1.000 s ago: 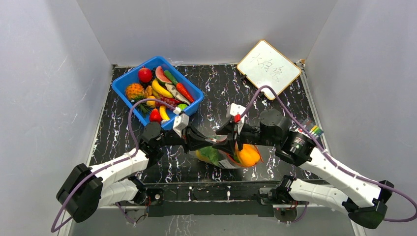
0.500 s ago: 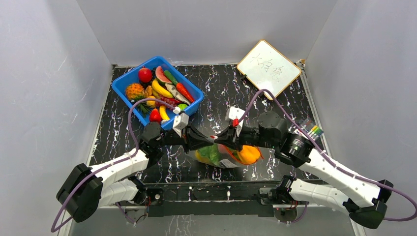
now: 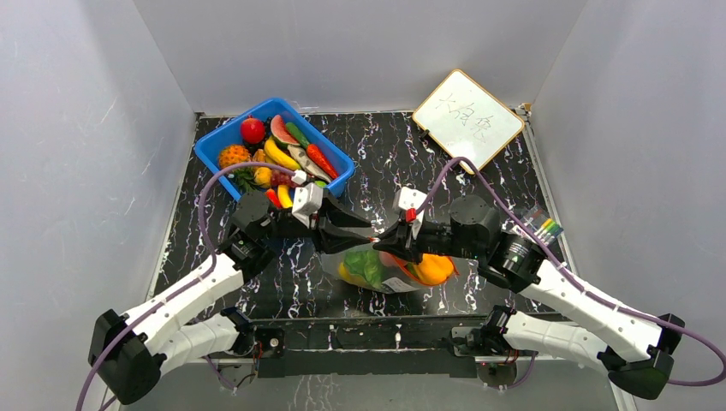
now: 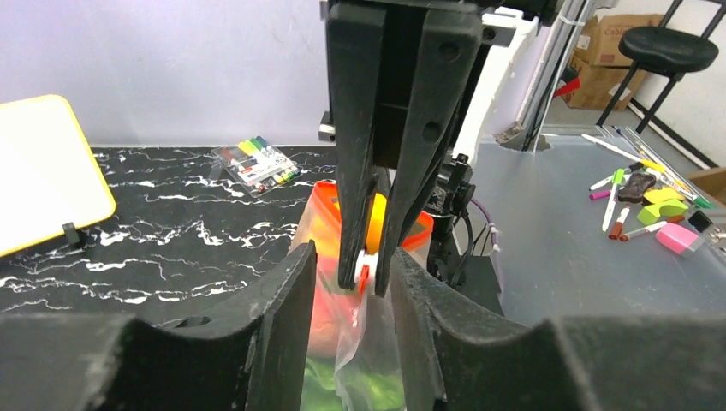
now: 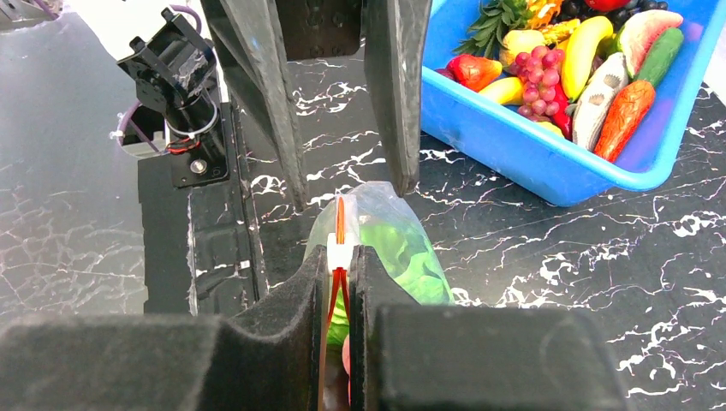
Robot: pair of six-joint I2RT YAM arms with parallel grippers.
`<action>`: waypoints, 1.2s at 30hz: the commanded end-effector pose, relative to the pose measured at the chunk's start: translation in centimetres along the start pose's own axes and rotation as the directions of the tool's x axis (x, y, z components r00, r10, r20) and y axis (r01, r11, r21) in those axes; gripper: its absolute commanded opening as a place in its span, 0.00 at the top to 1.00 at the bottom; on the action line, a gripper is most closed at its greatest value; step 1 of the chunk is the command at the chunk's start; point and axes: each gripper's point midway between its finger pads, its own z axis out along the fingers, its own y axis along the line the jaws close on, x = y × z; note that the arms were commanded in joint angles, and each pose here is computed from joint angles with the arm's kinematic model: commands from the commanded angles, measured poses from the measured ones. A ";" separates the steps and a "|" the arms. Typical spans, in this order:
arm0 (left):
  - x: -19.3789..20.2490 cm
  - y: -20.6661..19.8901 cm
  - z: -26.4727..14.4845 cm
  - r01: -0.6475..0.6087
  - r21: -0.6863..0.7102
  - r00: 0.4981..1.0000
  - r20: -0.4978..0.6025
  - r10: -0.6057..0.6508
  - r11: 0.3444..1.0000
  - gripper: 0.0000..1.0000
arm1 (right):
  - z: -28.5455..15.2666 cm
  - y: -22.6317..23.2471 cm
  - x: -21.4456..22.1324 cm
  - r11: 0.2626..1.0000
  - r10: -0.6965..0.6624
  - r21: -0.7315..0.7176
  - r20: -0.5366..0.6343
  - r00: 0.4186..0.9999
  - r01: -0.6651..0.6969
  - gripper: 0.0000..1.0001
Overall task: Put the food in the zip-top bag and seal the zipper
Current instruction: Zip the zipper food storage bag at the center of the board.
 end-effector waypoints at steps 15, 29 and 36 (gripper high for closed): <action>0.1 -0.3 0.5 0.018 0.071 0.995 -0.100 -0.011 0.997 0.83 | 0.2 0.1 -2.8 0.999 -0.033 -0.009 0.093 0.995 0.034 1.00; -0.7 -0.2 0.4 0.037 0.034 0.999 -0.012 -0.037 0.999 1.00 | 0.1 -0.4 -1.8 1.000 -0.009 0.030 0.093 0.996 0.006 0.91; -0.4 0.5 0.3 0.057 -0.023 0.998 0.005 -0.057 0.998 1.00 | 0.2 -0.9 -3.4 0.999 -0.015 0.053 0.147 0.989 0.008 0.80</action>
